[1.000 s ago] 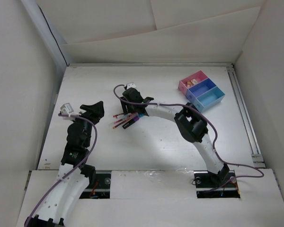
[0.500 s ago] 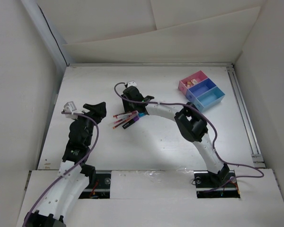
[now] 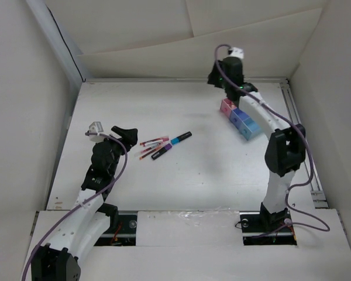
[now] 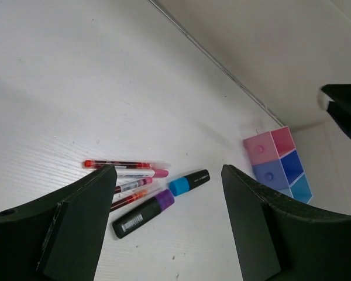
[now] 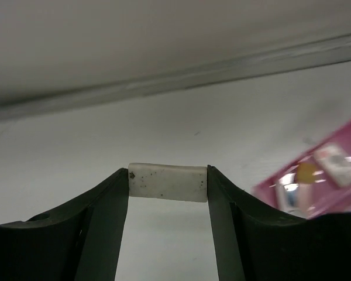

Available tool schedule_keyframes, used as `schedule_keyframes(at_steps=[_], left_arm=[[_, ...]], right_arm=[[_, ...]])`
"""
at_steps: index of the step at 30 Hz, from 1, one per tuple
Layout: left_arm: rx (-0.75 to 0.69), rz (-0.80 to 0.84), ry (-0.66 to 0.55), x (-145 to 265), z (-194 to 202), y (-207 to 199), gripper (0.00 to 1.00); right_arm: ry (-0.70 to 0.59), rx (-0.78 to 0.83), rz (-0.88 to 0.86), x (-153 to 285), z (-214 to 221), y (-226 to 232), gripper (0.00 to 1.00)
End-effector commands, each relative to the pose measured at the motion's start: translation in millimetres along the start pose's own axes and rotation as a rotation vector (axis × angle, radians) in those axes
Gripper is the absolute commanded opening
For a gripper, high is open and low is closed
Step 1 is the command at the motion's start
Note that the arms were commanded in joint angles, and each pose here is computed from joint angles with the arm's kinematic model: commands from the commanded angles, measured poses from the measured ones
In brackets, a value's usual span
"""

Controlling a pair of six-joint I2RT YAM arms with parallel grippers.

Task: Sort the stationery into containers
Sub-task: Place the stationery into the container

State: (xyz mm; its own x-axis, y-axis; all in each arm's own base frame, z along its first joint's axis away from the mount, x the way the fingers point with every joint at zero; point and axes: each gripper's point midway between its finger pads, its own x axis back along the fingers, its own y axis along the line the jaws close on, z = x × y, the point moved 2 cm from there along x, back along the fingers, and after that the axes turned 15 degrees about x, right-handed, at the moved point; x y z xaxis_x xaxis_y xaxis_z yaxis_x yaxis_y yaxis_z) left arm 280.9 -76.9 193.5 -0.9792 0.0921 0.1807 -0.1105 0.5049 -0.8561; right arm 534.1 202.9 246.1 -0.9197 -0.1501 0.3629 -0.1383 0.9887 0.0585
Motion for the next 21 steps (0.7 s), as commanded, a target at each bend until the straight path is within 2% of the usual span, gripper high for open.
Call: schedule_keyframes(at_steps=[1,2,5,9,16,20,21], left_arm=[[-0.002,0.117,-0.034,4,-16,-38,0.70],[-0.002,0.117,-0.034,4,-16,-38,0.70],[-0.002,0.120,-0.035,3,-15,-36,0.70],[-0.004,0.117,-0.023,2,-12,-34,0.70],[-0.013,0.115,-0.023,1,-13,-36,0.70],[-0.012,0.110,-0.034,0,-15,-35,0.70],[-0.013,0.103,-0.030,0,-14,-33,0.70]], right_arm=[[-0.007,-0.008,0.120,0,-6,-60,0.30],[-0.010,-0.024,0.175,-2,-9,-87,0.30],[0.007,-0.037,0.238,-5,-5,-125,0.30],[0.058,-0.009,0.295,-20,15,-149,0.32],[0.137,-0.006,0.318,-40,45,-162,0.34],[0.160,-0.025,0.322,-47,58,-162,0.40],[0.169,-0.024,0.322,-47,62,-163,0.45]])
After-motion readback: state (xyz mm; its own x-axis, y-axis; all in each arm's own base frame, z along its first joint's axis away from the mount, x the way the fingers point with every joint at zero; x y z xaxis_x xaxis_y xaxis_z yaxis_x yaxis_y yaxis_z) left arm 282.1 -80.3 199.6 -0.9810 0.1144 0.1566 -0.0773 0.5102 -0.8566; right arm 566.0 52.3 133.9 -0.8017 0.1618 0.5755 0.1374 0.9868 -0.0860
